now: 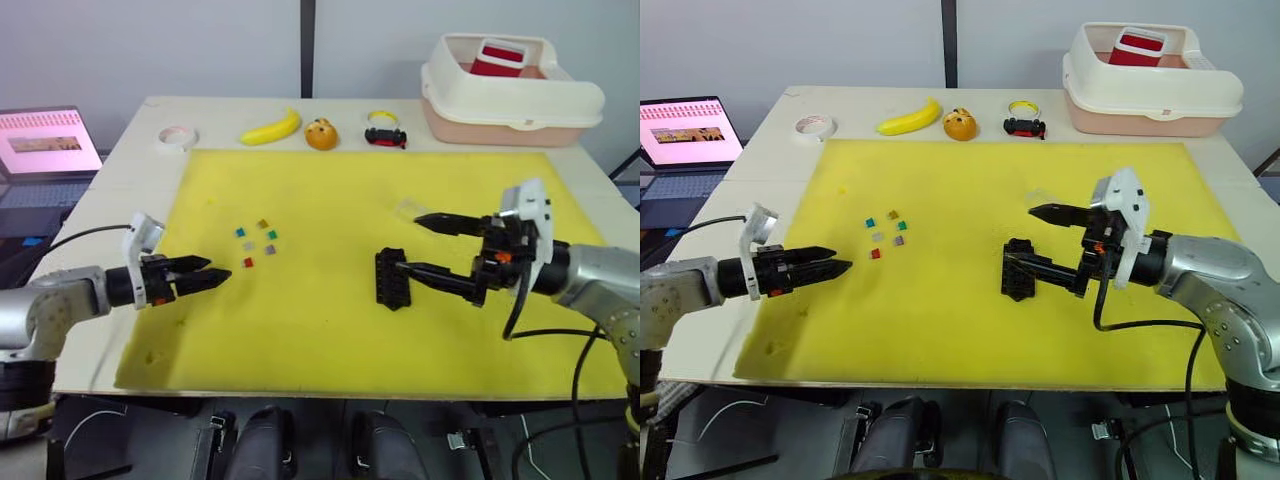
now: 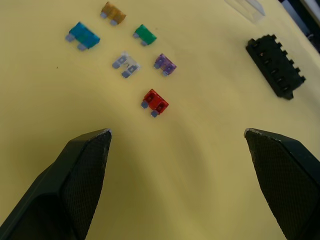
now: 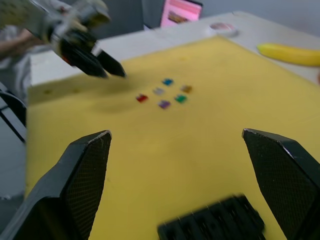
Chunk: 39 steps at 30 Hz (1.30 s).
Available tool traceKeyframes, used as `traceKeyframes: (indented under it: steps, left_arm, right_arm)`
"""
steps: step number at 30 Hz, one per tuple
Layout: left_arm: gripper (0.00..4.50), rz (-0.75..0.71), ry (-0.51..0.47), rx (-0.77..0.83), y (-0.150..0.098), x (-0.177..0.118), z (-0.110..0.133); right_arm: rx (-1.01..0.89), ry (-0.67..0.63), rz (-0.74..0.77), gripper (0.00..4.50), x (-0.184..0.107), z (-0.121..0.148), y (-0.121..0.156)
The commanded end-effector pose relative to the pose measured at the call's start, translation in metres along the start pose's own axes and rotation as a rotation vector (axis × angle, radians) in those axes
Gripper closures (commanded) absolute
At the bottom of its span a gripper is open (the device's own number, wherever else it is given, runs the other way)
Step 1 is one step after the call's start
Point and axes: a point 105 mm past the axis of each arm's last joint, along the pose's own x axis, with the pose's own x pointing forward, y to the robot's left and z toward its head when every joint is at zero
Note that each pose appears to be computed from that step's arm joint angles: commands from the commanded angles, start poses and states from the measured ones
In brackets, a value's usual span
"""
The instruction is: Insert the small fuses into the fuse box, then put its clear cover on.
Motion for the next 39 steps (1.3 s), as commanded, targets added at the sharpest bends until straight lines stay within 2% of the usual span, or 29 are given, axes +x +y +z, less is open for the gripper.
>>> traceKeyframes:
  steps: [1,3,7,11,15,22,26,39]
  left_arm:
    - [0.0,-0.057,-0.011,-0.048,-0.006,-0.002,0.008]
    - [0.0,-0.051,-0.02,-0.102,0.0,0.0,0.006]
    - [0.0,-0.102,-0.043,-0.341,0.004,0.007,0.01]
    - [0.0,-0.111,-0.058,-0.455,0.007,0.012,0.015]
    - [0.0,-0.213,-0.021,-0.597,-0.004,0.019,0.009]
    - [0.0,-0.173,0.008,-0.568,-0.003,0.039,0.004]
    - [0.0,-0.164,0.004,-0.547,-0.003,0.036,0.01]
    - [0.0,-0.069,-0.006,-0.53,0.019,0.033,0.003]
  right_arm:
    - [-0.04,0.036,0.049,0.04,0.011,-0.01,0.014]
    - [-0.023,0.017,0.053,0.04,0.014,-0.009,0.015]
    - [-0.031,0.015,0.063,0.04,0.018,-0.007,0.014]
    - [-0.031,0.022,0.093,0.04,0.02,-0.006,0.018]
    - [-0.02,0.013,0.049,0.04,0.025,-0.008,0.011]
    - [-0.004,0.018,0.022,0.04,0.024,-0.009,0.01]
    - [-0.003,0.027,0.003,0.04,0.021,-0.01,0.009]
    - [-0.019,0.037,-0.013,0.04,0.019,-0.012,0.006]
